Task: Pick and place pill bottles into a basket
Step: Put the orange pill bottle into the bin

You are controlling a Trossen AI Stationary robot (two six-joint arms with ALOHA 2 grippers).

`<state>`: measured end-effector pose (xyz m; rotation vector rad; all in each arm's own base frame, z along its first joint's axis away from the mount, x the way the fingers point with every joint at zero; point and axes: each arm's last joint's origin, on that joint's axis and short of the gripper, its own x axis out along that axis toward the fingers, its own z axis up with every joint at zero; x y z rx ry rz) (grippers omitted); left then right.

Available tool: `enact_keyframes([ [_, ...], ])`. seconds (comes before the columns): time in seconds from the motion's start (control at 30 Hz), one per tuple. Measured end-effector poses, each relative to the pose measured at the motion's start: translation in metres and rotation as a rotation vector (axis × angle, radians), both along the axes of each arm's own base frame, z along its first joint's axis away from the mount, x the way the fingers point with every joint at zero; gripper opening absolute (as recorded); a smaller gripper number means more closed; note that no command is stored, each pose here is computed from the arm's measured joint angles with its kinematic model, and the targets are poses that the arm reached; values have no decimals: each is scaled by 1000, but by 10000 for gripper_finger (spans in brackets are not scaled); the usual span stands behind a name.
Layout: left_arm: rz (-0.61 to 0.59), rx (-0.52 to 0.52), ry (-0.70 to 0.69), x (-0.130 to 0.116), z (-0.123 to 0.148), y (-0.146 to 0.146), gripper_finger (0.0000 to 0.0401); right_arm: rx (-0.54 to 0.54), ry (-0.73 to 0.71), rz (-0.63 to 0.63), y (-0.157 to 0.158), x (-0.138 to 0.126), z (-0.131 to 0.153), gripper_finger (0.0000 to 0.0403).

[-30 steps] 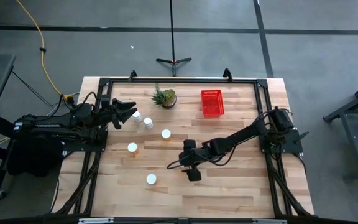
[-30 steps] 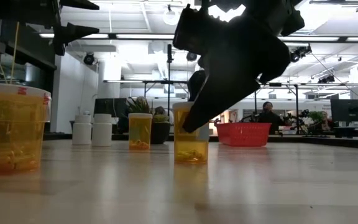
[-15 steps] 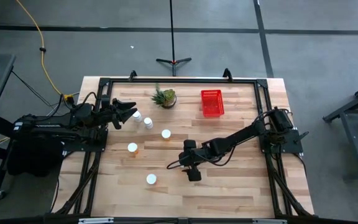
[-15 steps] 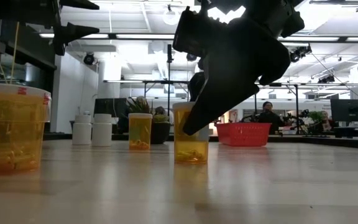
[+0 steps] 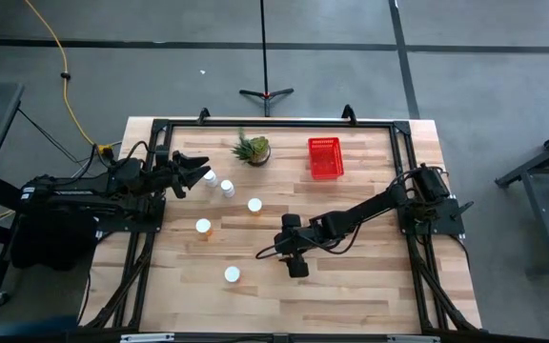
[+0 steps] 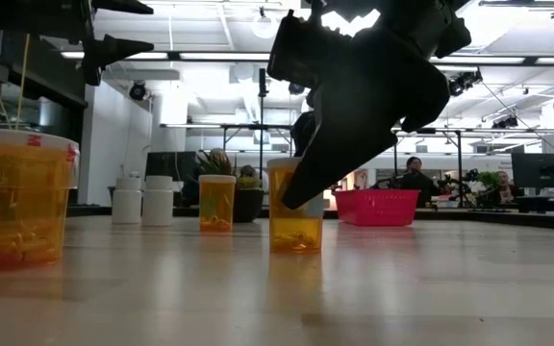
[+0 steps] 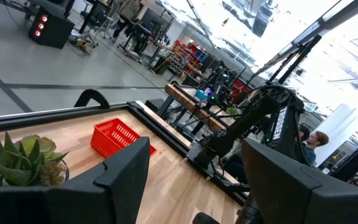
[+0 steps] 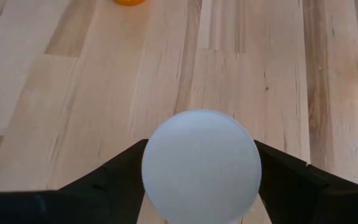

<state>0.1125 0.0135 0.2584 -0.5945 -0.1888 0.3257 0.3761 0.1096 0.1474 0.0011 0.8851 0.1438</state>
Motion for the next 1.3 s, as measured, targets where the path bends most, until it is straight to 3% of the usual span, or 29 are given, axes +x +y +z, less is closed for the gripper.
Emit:
enact_keyframes([
  [0.97, 0, -1, 29, 0, -3, 0, 289, -21, 1, -8, -1, 0, 0, 193],
  [1.3, 0, -1, 28, 0, -3, 0, 289, 14, -5, -104, -11, 2, 3, 194],
])
